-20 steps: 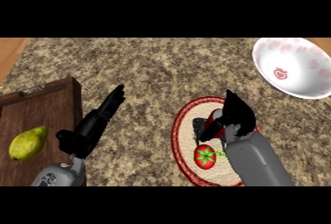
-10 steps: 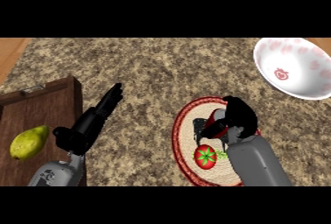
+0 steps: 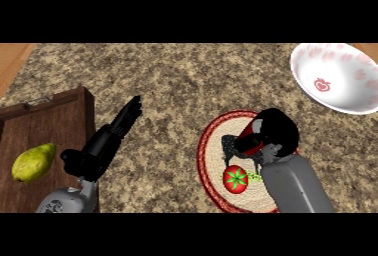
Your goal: Pick the can from the placemat and place it in the bowl
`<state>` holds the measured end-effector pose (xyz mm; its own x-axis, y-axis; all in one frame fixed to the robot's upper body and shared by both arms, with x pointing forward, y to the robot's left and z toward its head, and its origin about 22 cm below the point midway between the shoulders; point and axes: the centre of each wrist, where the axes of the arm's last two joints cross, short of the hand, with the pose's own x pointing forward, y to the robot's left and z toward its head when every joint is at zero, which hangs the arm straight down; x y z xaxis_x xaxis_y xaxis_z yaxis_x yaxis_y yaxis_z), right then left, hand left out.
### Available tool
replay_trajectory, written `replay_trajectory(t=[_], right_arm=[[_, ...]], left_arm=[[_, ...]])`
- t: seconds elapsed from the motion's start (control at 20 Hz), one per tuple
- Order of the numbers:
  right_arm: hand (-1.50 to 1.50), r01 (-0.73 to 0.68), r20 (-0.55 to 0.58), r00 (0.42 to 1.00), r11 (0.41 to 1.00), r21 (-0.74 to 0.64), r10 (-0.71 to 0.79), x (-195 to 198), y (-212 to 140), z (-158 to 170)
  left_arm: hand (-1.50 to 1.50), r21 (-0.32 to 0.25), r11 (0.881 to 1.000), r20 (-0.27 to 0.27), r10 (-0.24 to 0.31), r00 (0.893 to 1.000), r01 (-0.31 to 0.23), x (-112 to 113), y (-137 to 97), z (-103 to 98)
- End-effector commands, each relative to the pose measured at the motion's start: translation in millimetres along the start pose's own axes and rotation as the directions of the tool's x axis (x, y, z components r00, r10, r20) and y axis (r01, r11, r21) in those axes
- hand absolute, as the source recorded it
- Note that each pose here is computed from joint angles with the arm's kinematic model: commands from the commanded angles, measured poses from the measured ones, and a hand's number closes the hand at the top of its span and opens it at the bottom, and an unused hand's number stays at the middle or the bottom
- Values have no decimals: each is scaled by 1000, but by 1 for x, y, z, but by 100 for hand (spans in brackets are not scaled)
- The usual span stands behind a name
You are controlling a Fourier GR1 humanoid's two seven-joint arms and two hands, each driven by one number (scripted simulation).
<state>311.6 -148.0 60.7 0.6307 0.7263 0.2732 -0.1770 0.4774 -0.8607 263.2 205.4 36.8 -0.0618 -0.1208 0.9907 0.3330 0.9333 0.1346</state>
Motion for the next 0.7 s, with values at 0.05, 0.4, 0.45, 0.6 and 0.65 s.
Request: replay_trajectory(t=[0.05, 0.4, 0.45, 0.6, 0.65], right_arm=[[150, -24, -104, 994, 999, -43, 19, 9, 8, 17], [150, -113, 10, 993, 990, -83, 114, 59, -64, -72], [150, -137, -20, 991, 983, -122, 136, 66, -69, -76], [150, -200, -112, 978, 943, -264, 176, 66, -98, -90], [150, -216, -126, 975, 923, -317, 185, 66, -88, -93]], left_arm=[[0, -7, 1000, -12, 0, 1000, 0, 1, -13, -7], [0, -61, 998, 27, -12, 1000, 13, 4, -17, -16], [0, -62, 998, 31, -9, 999, 11, 11, -6, -16], [0, -61, 998, 35, -19, 999, 21, -1, -6, -6], [0, -69, 998, 21, -5, 1000, 7, 5, -12, -5]])
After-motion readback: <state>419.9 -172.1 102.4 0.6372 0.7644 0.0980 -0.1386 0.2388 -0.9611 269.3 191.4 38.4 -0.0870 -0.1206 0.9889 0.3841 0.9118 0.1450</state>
